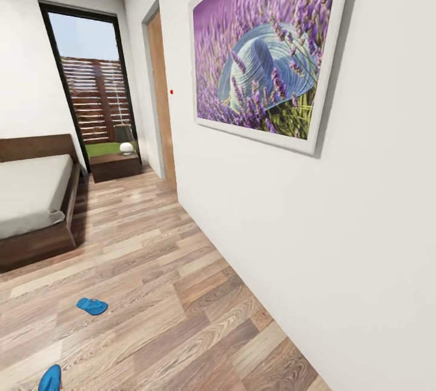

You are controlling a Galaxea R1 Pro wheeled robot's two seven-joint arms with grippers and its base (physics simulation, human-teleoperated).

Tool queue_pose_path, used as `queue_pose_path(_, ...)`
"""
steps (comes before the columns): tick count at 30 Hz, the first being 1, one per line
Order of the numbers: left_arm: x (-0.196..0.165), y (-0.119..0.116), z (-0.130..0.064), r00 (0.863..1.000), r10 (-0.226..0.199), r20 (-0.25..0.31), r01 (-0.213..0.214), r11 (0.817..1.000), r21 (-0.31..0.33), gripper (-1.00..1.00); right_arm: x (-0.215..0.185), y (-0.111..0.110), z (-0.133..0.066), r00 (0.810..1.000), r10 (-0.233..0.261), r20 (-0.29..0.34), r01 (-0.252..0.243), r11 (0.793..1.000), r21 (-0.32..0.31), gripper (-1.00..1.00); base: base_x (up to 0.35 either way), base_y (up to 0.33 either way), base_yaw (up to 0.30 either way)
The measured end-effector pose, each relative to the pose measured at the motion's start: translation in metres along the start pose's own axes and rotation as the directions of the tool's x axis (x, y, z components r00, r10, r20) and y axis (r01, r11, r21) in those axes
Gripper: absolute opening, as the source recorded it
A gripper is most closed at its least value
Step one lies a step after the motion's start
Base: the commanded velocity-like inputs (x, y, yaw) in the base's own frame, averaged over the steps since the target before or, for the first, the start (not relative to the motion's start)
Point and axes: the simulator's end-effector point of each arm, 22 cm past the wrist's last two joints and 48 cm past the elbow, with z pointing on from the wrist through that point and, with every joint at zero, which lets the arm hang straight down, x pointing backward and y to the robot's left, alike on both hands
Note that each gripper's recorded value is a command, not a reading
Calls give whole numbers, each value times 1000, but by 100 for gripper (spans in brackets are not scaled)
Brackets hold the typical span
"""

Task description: In the bedroom, move the book from the bed onto either nightstand, and place the two sandals side by side next to the bed.

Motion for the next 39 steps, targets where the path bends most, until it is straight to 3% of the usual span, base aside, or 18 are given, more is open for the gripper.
queue_pose_path(2, -9, -1, 1, 1000, 18, 18, -18, 1000, 5, 100, -59, 0, -2, 993, -1, 114, 1, 1000, 0, 100, 0, 0, 293)
queue_pose_path(4, -10, 0, 1, 999, 31, 20, -31, 1000, 6, 100, -88, 0, -5, 985, -1, 170, 1, 1000, 0, 100, 0, 0, 293)
queue_pose_path(9, -6, 1, 1, 999, 41, 12, -41, 999, 5, 100, -111, 0, -9, 977, 0, 215, 0, 1000, -2, 100, 0, 0, 293)
queue_pose_path(10, 5, 2, -1, 999, 45, -12, -45, 999, 6, 100, -115, 1, -10, 975, 1, 223, 0, 1000, -3, 100, 0, 0, 293)
queue_pose_path(17, 42, 2, -7, 993, 76, -87, -75, 997, 15, 100, -111, 1, -10, 975, 1, 222, -1, 1000, -3, 100, 0, 0, 285)
queue_pose_path(25, 45, 2, -8, 992, 82, -93, -81, 997, 17, 100, -109, 1, -9, 976, 2, 218, -1, 1000, -3, 100, 0, 0, 201)
queue_pose_path(39, 45, 3, -8, 993, 80, -92, -79, 997, 14, 100, -109, 1, -9, 975, 0, 222, 0, 1000, -2, 100, 51, 0, 15)
